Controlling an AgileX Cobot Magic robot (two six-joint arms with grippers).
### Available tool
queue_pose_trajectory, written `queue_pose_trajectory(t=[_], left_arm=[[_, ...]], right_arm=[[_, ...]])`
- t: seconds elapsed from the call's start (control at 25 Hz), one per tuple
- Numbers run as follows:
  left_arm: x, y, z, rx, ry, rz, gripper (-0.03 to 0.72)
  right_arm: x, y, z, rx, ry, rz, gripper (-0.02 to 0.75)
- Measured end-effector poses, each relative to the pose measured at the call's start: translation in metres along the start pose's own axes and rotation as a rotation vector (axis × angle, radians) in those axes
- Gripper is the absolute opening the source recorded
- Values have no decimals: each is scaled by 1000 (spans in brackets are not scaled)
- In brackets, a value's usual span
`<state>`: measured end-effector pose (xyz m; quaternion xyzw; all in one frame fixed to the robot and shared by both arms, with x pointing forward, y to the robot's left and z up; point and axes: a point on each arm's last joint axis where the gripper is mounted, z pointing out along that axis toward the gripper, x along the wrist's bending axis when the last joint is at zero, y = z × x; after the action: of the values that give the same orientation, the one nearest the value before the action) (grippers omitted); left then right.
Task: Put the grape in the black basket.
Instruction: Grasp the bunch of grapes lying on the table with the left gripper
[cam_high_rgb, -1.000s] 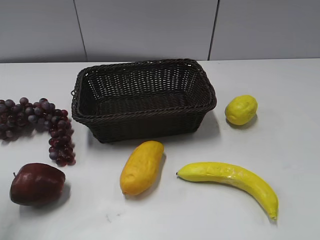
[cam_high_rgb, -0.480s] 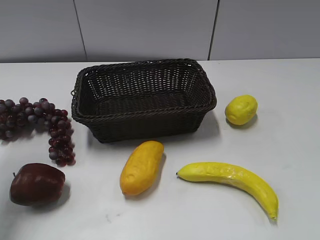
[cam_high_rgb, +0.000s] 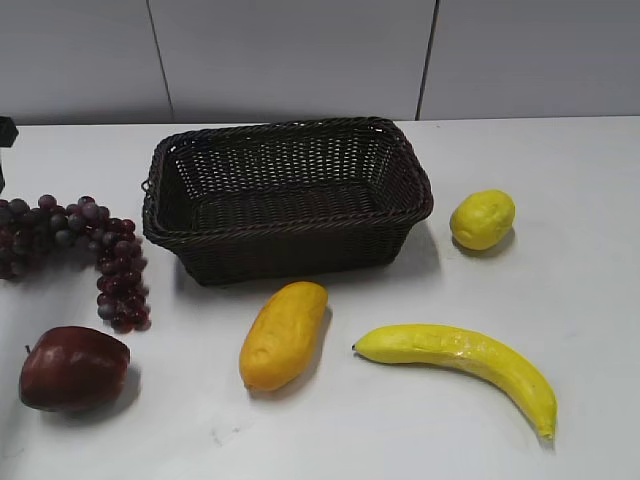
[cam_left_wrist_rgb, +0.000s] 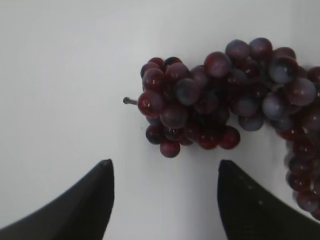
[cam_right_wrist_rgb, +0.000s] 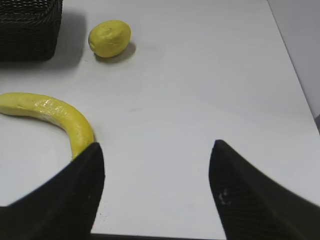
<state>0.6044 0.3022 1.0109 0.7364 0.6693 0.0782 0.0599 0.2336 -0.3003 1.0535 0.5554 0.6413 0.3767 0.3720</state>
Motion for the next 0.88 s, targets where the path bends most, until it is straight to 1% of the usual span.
queue_pose_trajectory(t=[0.28, 0.56, 0.72, 0.8, 0.88], left_arm=[[3, 19, 26, 3, -1, 16, 597], [3, 20, 55, 70, -9, 17, 590], [2, 20, 61, 78, -10, 20, 587], [2, 21, 62, 75, -10, 21, 564], [3, 21, 62, 73, -10, 21, 506]], right_arm=[[0, 0, 0, 0, 0, 0, 500], [0, 0, 0, 0, 0, 0, 500], [0, 0, 0, 0, 0, 0, 500], [0, 0, 0, 0, 0, 0, 500], [0, 0, 0, 0, 0, 0, 500]])
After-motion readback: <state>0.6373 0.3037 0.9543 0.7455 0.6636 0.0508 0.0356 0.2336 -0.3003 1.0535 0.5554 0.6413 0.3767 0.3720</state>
